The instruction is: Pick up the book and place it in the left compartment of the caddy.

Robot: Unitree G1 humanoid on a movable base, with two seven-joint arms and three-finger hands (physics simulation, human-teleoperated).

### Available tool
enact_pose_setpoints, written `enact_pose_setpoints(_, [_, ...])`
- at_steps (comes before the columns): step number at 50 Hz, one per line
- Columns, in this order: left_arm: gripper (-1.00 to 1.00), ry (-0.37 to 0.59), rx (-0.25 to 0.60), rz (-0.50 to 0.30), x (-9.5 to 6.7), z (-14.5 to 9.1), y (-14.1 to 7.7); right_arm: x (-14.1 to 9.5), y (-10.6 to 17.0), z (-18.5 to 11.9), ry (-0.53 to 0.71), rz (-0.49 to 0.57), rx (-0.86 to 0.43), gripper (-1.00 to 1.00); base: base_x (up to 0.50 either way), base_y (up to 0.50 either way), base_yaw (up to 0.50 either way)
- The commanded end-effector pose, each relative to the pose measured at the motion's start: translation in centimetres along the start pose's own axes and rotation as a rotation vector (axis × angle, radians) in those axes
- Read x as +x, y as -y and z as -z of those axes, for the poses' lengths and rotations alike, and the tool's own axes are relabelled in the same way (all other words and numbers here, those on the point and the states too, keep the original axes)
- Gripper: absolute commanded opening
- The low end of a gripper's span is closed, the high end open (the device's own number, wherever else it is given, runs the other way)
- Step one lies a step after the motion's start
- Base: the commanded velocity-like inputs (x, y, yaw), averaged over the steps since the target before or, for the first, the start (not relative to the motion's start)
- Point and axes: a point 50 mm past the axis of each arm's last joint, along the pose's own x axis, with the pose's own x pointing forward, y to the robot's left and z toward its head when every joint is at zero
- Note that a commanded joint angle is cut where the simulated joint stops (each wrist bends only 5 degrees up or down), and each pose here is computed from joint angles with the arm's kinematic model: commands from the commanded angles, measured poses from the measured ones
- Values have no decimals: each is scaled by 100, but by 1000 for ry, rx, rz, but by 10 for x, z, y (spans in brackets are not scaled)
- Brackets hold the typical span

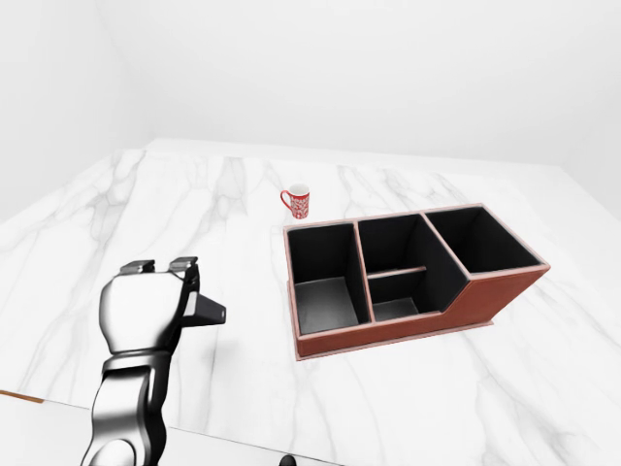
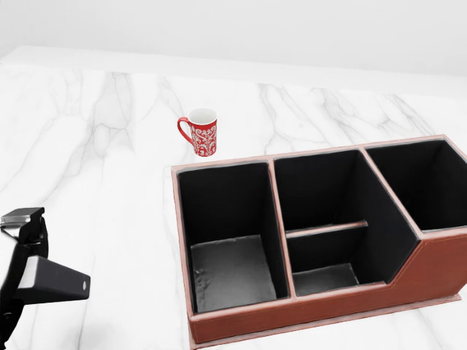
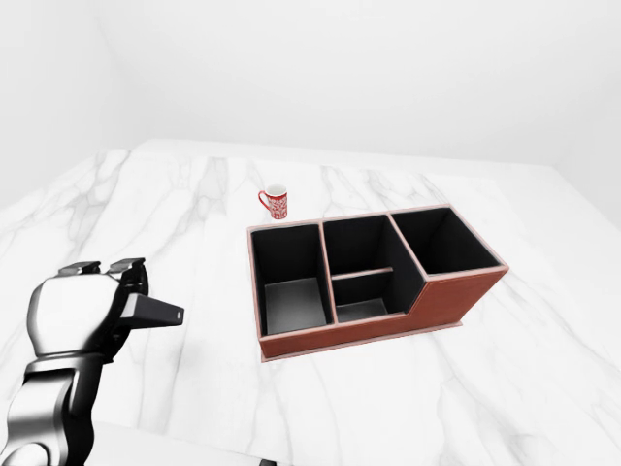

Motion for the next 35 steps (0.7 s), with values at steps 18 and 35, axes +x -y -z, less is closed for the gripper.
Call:
enact_pose_setpoints(18, [-100,91,-111,-196,-18,-45,-79,0,0,-4,15,-9,-4,100,0,0,0])
enact_pose_setpoints(35, [-100,189,-159,-210,-24,-65,-105,0,0,-4,16,-12,-3,100,0,0,0])
